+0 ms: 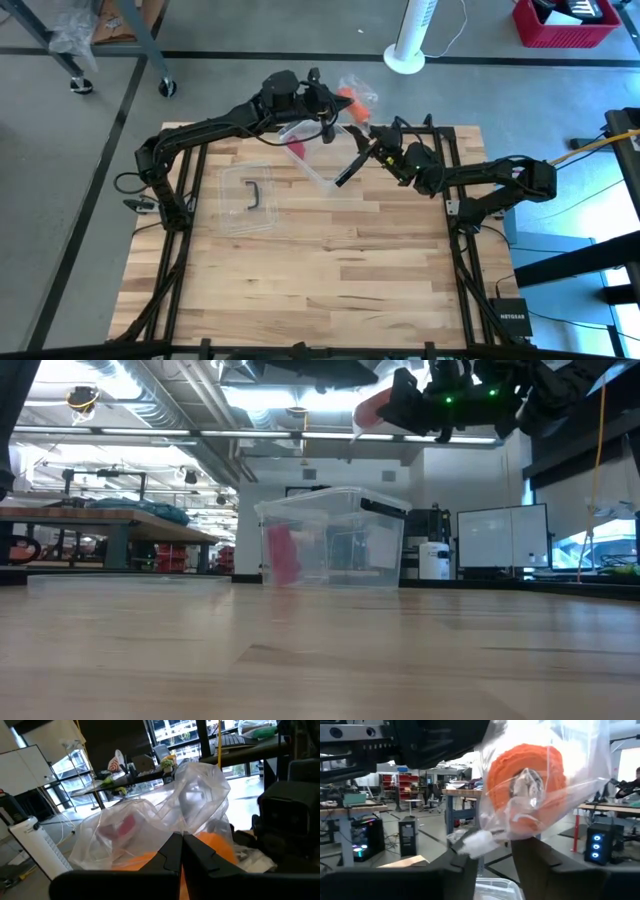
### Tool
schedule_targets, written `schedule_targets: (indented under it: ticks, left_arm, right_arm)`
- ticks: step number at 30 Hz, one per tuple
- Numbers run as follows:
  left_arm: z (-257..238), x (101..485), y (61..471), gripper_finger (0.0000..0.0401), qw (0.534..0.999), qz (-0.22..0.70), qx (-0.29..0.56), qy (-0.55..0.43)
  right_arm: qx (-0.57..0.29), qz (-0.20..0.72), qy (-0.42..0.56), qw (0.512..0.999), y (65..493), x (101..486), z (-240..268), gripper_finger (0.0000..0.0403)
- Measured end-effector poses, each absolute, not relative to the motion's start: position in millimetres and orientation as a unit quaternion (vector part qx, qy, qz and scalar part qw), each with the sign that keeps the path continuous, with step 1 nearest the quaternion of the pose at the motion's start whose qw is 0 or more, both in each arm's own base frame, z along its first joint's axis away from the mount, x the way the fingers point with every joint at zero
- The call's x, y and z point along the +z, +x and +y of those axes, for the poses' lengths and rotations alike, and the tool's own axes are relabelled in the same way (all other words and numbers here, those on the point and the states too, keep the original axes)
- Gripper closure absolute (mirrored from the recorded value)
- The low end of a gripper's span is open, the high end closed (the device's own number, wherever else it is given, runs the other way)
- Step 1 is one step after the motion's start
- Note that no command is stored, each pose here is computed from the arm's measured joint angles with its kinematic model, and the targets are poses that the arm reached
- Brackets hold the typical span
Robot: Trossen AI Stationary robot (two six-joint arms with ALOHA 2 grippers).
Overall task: Roll bandage
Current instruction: Adjust the transparent zip bag with the orange bandage in the transparent container
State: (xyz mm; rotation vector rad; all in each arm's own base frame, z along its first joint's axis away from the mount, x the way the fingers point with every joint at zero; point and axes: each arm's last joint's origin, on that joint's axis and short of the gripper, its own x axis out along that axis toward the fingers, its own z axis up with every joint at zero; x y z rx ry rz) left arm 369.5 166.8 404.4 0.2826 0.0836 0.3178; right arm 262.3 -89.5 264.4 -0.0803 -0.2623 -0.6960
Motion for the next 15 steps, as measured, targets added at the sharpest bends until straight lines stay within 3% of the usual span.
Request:
schedule_targets:
  ticks: [11, 15]
  left_arm:
    - [165, 403, 361, 0.0401, 0.965, 0.096, 0.180, 0.162]
    - [165, 400, 352, 0.0401, 0.943, 0.161, 0.222, 0.188]
  right_arm:
    - [-0.373, -0.109, -0.093, 0.917, 260, 266, -90, 0.0390]
    - [-0.377, -0.095, -0.120, 0.914, 261, 265, -90, 0.0394]
